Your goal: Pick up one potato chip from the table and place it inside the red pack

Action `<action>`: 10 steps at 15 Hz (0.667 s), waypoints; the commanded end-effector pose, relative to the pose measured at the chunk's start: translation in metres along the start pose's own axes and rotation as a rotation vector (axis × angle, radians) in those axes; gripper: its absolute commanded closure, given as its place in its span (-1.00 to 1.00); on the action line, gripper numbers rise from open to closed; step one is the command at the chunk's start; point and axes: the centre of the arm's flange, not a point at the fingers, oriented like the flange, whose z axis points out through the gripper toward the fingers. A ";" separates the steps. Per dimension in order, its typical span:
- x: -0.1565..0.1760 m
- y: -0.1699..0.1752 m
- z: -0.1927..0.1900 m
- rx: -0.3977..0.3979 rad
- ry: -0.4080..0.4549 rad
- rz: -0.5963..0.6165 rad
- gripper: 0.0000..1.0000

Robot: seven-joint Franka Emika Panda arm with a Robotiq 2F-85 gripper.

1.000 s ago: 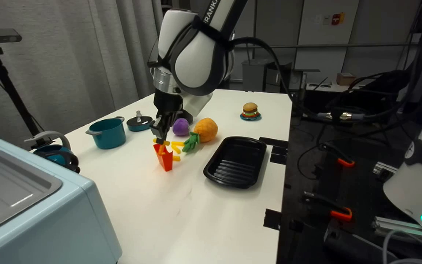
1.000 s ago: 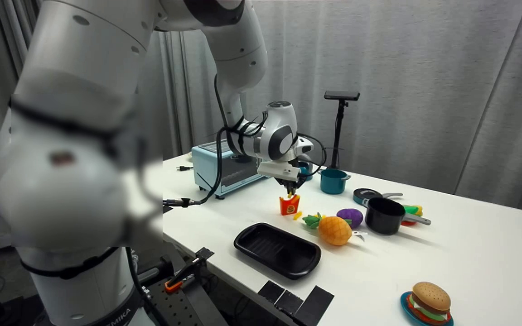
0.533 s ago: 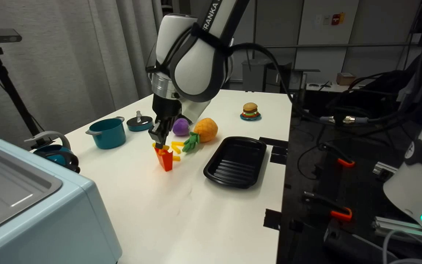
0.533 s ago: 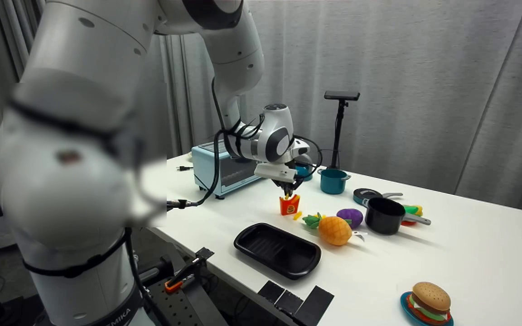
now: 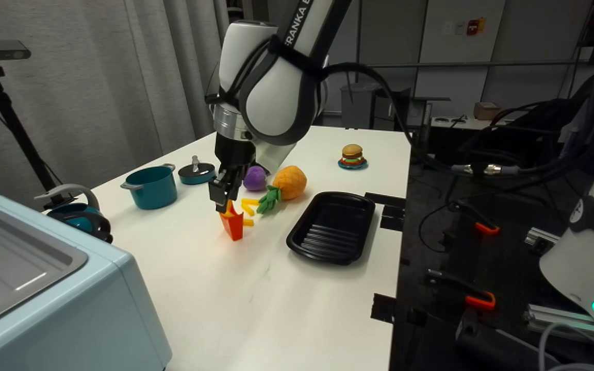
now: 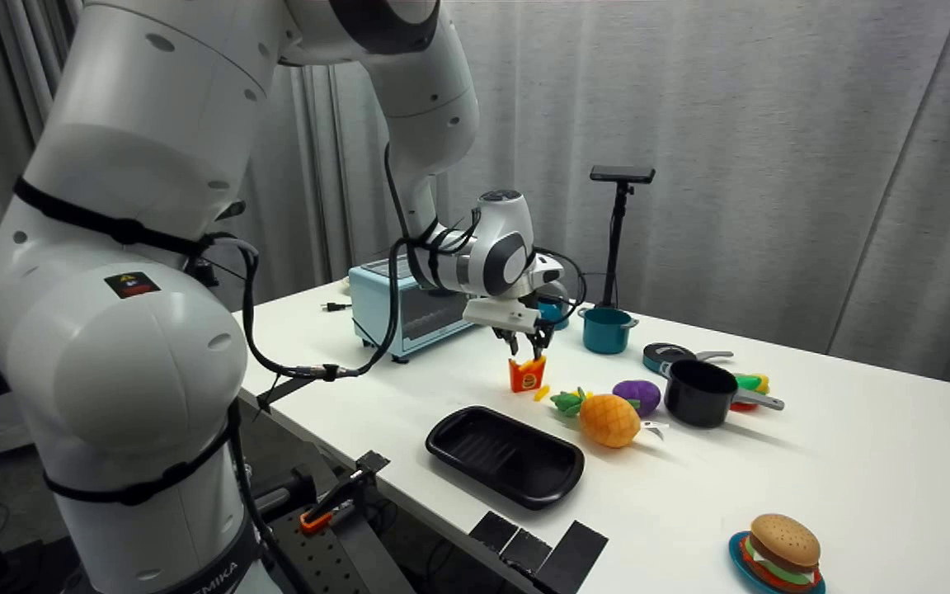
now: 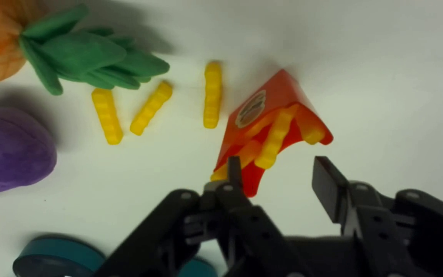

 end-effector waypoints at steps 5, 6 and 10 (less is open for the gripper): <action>0.003 0.014 0.000 -0.023 0.001 0.032 -1.00; 0.004 0.018 -0.001 -0.023 -0.003 0.038 -1.00; 0.006 0.039 -0.010 -0.022 -0.002 0.069 -1.00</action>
